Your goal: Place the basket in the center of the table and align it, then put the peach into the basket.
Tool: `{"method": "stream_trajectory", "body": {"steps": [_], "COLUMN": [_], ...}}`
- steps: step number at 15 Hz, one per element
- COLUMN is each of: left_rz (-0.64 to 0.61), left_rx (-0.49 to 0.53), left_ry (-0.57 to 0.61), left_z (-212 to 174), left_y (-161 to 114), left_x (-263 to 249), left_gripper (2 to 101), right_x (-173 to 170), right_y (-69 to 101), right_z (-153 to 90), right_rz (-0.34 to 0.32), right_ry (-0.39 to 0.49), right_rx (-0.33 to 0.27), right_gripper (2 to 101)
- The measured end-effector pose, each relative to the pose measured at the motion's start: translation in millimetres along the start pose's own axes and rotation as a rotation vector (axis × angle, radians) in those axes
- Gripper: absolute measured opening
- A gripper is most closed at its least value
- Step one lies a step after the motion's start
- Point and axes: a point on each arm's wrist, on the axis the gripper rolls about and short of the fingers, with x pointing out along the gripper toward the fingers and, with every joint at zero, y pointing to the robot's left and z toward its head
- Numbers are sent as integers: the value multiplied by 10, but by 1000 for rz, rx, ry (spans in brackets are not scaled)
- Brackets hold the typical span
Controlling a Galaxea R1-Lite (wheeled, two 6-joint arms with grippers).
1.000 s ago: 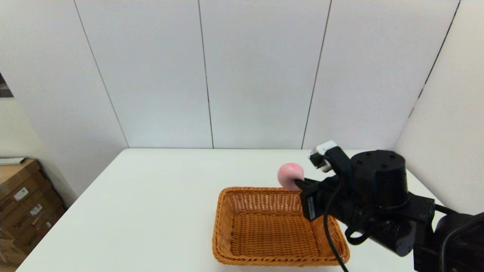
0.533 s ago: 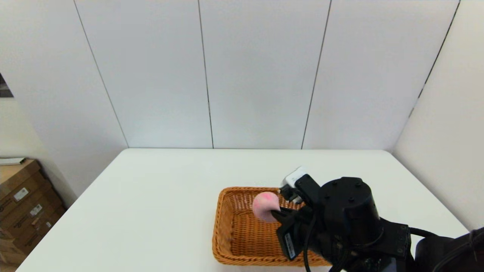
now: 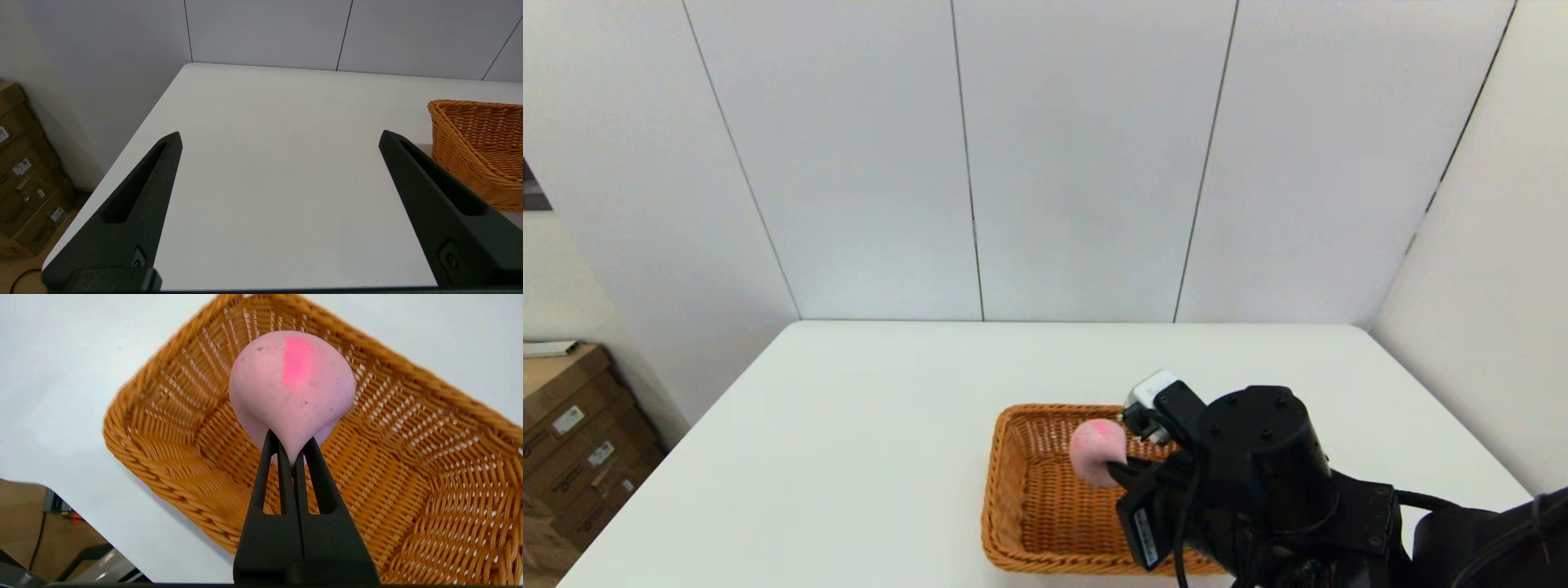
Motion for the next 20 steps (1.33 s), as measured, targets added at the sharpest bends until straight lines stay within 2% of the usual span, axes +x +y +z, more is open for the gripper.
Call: {"method": "stream_trajectory", "body": {"steps": [6, 9, 12, 16, 20], "left_rz": [1, 0, 0, 0, 0], "left_rx": [-5, -5, -5, -6, -5], "left_ry": [0, 0, 0, 0, 0], "left_z": [-1, 0, 0, 0, 0], "left_y": [0, 0, 0, 0, 0], "left_x": [0, 0, 0, 0, 0], "left_gripper": [978, 978, 978, 978, 978], "right_x": [-18, -51, -99, -280, -849], "right_y": [6, 3, 0, -106, -443], "right_z": [25, 55, 119, 272, 536], "right_rz": [3, 3, 8, -9, -99], "right_ry": [-3, -3, -35, -116, -304], "right_rx": [13, 23, 42, 75, 135], "right_gripper": [33, 341, 545, 718, 821]}}
